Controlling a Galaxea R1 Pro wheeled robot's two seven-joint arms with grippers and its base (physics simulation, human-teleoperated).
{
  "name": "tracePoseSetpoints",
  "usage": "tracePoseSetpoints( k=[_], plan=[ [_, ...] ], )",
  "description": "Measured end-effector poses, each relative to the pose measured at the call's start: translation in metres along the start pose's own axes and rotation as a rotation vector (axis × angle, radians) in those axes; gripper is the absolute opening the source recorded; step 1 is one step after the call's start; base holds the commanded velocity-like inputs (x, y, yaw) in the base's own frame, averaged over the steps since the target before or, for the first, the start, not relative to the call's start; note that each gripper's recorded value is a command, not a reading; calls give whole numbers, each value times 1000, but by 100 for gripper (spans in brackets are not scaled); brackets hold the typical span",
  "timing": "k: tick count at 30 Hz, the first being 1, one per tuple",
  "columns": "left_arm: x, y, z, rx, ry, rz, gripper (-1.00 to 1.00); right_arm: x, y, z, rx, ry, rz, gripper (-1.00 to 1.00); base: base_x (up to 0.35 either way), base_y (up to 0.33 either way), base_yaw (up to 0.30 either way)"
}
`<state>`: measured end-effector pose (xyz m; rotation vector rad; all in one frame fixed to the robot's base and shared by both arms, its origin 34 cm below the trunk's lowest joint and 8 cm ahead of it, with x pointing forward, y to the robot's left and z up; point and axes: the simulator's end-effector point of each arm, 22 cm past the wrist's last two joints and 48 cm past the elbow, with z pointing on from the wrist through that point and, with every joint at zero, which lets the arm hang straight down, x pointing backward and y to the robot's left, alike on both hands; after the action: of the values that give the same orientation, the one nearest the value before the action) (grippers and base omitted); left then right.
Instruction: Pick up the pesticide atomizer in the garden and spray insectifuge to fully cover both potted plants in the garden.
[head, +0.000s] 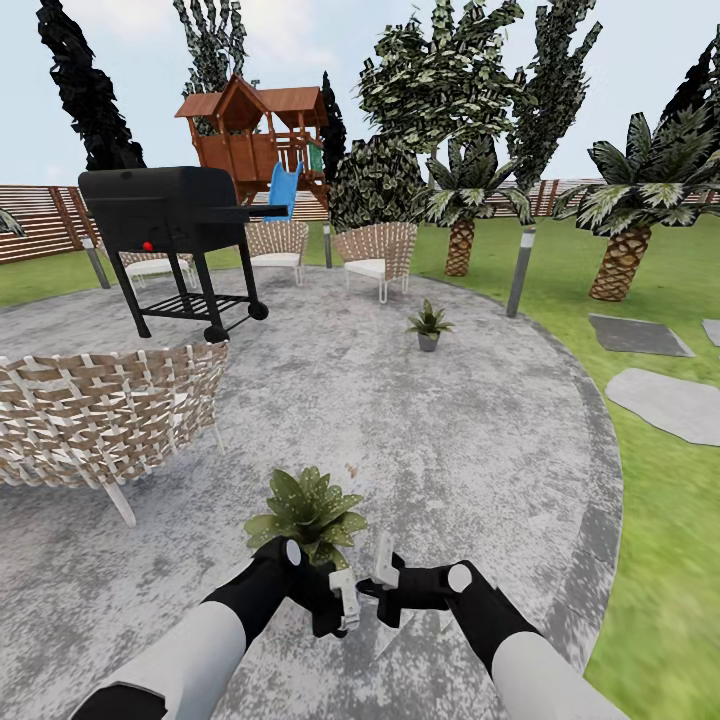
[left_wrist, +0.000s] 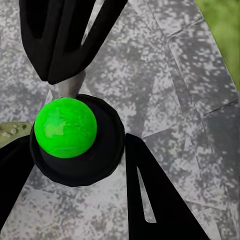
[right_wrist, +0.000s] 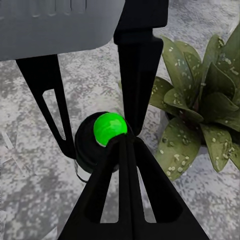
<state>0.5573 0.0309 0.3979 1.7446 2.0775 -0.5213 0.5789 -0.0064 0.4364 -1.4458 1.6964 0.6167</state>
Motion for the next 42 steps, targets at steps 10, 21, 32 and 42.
tracePoseSetpoints(
  k=[10, 21, 32, 42],
  plan=[
    [-7, 0, -1, 2, -30, -10, -100, 0, 0, 0, -1, 0, 1, -100, 0, 0, 0],
    [21, 10, -9, -16, 15, -14, -100, 1, 0, 0, 0, 1, 1, -100, 0, 0, 0],
    [135, 44, -56, -88, 127, -58, -100, 3, 0, -1, -1, 4, 1, 100, 0, 0, 0],
    [133, 73, -58, -243, 64, -118, -100, 30, -21, -21, 77, 37, 29, 100, 0, 0, 0]
  ],
)
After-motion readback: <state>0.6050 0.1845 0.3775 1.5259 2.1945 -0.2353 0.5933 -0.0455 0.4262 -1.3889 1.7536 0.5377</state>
